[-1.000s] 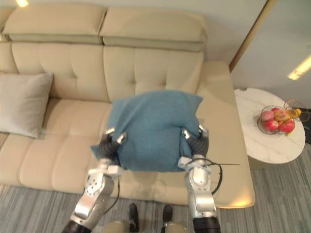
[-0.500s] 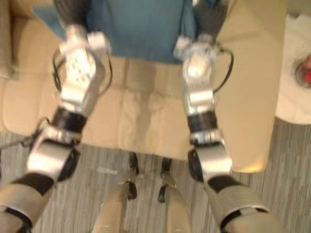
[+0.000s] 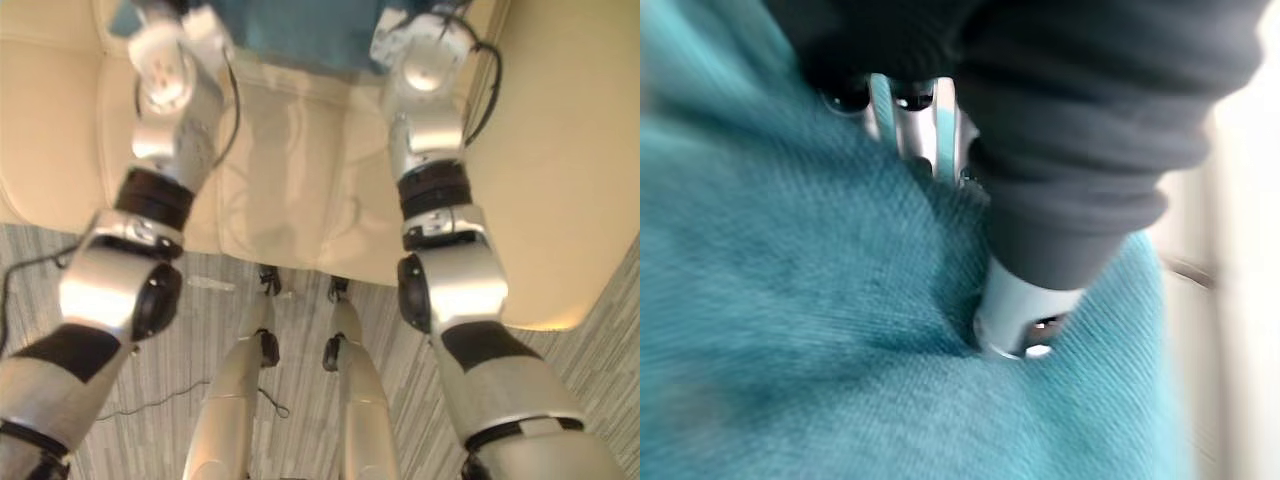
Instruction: Pick up cushions and gather them together orderly.
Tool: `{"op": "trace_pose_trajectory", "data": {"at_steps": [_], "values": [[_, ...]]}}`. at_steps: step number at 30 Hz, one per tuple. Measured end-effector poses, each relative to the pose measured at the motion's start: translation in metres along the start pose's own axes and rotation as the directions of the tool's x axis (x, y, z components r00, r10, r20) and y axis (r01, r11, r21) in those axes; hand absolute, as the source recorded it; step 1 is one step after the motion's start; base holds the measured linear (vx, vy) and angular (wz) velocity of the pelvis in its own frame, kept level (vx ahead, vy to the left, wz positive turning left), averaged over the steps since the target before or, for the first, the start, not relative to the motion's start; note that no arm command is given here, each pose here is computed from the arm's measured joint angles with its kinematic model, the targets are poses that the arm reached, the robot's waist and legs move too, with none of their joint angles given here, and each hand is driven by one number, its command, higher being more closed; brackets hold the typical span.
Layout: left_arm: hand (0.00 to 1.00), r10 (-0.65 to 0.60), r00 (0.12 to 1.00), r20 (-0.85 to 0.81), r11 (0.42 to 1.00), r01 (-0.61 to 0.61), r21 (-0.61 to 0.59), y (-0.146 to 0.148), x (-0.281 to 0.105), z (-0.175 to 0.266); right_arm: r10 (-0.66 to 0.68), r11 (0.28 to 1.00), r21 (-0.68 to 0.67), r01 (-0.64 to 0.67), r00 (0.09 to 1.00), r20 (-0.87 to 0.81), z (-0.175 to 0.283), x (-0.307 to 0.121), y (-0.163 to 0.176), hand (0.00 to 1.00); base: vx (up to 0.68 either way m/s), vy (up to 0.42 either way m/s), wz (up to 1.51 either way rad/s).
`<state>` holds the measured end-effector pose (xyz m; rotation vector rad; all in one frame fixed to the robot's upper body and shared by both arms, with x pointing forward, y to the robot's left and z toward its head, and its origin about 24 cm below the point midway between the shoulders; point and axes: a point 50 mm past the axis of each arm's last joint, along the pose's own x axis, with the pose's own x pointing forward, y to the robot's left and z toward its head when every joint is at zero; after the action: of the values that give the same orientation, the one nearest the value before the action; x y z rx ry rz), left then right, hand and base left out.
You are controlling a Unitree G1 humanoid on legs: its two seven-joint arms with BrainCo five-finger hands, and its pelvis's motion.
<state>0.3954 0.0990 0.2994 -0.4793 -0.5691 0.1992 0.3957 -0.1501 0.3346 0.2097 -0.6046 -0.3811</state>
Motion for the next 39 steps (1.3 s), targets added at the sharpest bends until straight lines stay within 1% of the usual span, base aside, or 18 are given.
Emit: {"op": "trace_pose_trajectory", "data": {"at_steps": [2,6,10,15,16,17,21,22,25,26,28,29,31,32,33,34,36,39], "values": [[0.00,-0.001,1.000,-0.020,1.000,0.000,-0.029,0.006,-0.012,-0.012,-0.018,0.999,0.027,0.019,0.999,-0.037,-0.017,-0.010,-0.010,0.00,0.07,0.109,-0.03],[0.00,-0.027,0.997,-0.068,1.000,0.027,0.004,0.024,-0.028,-0.033,-0.039,0.995,0.090,0.047,0.995,-0.091,-0.046,-0.032,-0.030,0.00,0.02,0.068,0.04],[0.00,-0.037,0.998,-0.051,0.998,0.039,0.048,0.044,-0.027,-0.031,-0.053,0.991,0.121,0.062,0.996,-0.074,-0.052,-0.041,-0.048,0.00,-0.02,0.013,0.06],[0.00,-0.007,0.999,-0.049,0.997,0.010,0.074,0.083,-0.033,-0.030,-0.086,0.989,0.110,0.100,0.988,-0.125,-0.077,-0.067,-0.088,0.00,-0.05,-0.043,0.08],[0.00,0.004,0.998,-0.064,0.998,0.001,0.068,0.098,-0.046,-0.036,-0.102,0.990,0.088,0.114,0.985,-0.138,-0.087,-0.087,-0.109,0.00,-0.01,-0.050,0.03],[0.00,0.009,0.998,-0.070,0.998,-0.004,0.070,0.104,-0.051,-0.038,-0.107,0.990,0.077,0.119,0.984,-0.145,-0.090,-0.094,-0.116,0.00,0.01,-0.054,0.07],[0.00,0.056,0.980,-0.191,0.994,-0.037,0.105,0.148,-0.108,-0.067,-0.138,0.990,-0.020,0.138,0.953,-0.268,-0.119,-0.162,-0.163,0.00,0.08,-0.022,0.08],[0.00,0.067,0.975,-0.213,0.993,-0.044,0.110,0.153,-0.116,-0.071,-0.143,0.990,-0.036,0.138,0.948,-0.285,-0.122,-0.170,-0.167,0.00,0.14,-0.014,0.18],[0.00,0.164,0.911,-0.378,0.978,-0.099,0.185,0.195,-0.181,-0.097,-0.152,0.983,-0.161,0.091,0.893,-0.423,-0.144,-0.223,-0.191,0.00,0.14,-0.003,0.08],[0.00,0.181,0.898,-0.401,0.974,-0.108,0.197,0.200,-0.190,-0.099,-0.155,0.980,-0.182,0.081,0.883,-0.443,-0.147,-0.231,-0.195,0.00,0.18,0.012,-0.01],[0.00,0.236,0.827,-0.510,0.955,-0.100,0.281,0.224,-0.234,-0.111,-0.172,0.965,-0.259,0.027,0.813,-0.557,-0.163,-0.268,-0.210,0.00,0.14,0.012,-0.08],[0.00,0.242,0.811,-0.533,0.949,-0.084,0.303,0.228,-0.241,-0.114,-0.174,0.962,-0.274,0.010,0.795,-0.581,-0.167,-0.275,-0.212,0.00,0.15,0.011,-0.10],[0.00,0.305,0.681,-0.666,0.916,-0.017,0.401,0.252,-0.281,-0.134,-0.208,0.947,-0.318,-0.050,0.658,-0.724,-0.193,-0.314,-0.227,0.00,0.12,0.011,-0.05],[0.00,0.314,0.661,-0.682,0.911,-0.008,0.412,0.255,-0.286,-0.137,-0.213,0.946,-0.320,-0.055,0.637,-0.741,-0.196,-0.319,-0.229,0.00,0.08,0.013,-0.02],[0.00,0.355,0.548,-0.757,0.887,0.058,0.458,0.267,-0.314,-0.148,-0.241,0.942,-0.326,-0.079,0.516,-0.822,-0.211,-0.347,-0.238,0.00,0.08,0.019,-0.01],[0.00,0.367,0.508,-0.780,0.880,0.082,0.467,0.271,-0.323,-0.151,-0.251,0.941,-0.327,-0.087,0.469,-0.847,-0.215,-0.358,-0.241,0.00,0.07,0.021,0.00],[0.00,0.424,0.340,-0.839,0.855,0.156,0.495,0.286,-0.363,-0.157,-0.293,0.936,-0.335,-0.110,0.284,-0.913,-0.225,-0.397,-0.251,0.00,0.07,0.025,-0.02],[0.00,0.494,0.207,-0.844,0.822,0.204,0.531,0.302,-0.397,-0.150,-0.340,0.930,-0.355,-0.099,0.142,-0.930,-0.225,-0.429,-0.262,0.00,0.08,0.030,-0.03]]}}
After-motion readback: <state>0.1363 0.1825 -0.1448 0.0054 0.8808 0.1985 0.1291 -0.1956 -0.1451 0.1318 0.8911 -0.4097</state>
